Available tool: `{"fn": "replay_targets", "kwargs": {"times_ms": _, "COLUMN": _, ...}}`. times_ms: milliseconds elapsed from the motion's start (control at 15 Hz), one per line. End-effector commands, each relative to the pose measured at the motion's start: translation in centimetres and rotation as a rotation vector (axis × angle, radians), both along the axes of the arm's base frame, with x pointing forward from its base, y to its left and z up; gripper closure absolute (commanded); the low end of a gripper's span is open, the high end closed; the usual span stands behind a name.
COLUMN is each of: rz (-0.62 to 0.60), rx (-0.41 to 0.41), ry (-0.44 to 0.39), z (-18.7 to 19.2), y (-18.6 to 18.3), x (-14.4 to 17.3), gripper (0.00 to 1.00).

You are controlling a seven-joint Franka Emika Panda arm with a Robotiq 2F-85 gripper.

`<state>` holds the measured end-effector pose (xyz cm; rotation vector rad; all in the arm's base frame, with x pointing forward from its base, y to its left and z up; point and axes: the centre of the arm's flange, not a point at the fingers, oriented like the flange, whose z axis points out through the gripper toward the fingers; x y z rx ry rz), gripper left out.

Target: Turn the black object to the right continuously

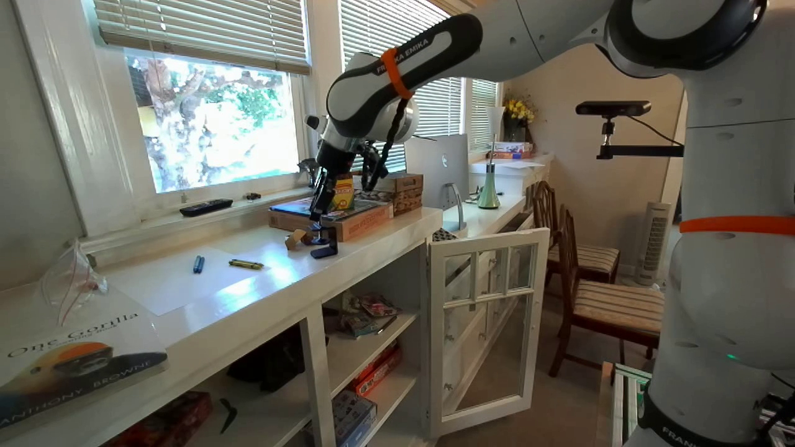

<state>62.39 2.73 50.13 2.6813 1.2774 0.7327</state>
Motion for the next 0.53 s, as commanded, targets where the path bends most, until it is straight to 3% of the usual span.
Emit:
{"fn": "replay_targets", "kwargs": {"times_ms": 0, "rz": -0.080, "rx": -0.015, "ry": 0.025, "z": -0.40, "y": 0.05, "x": 0.39, "gripper": 0.86}}
{"fn": "replay_targets", "kwargs": {"times_ms": 467, "rz": -0.298, "rx": 0.053, "ry": 0.014, "z": -1.09, "y": 0.51, "x": 1.20, "gripper": 0.86}}
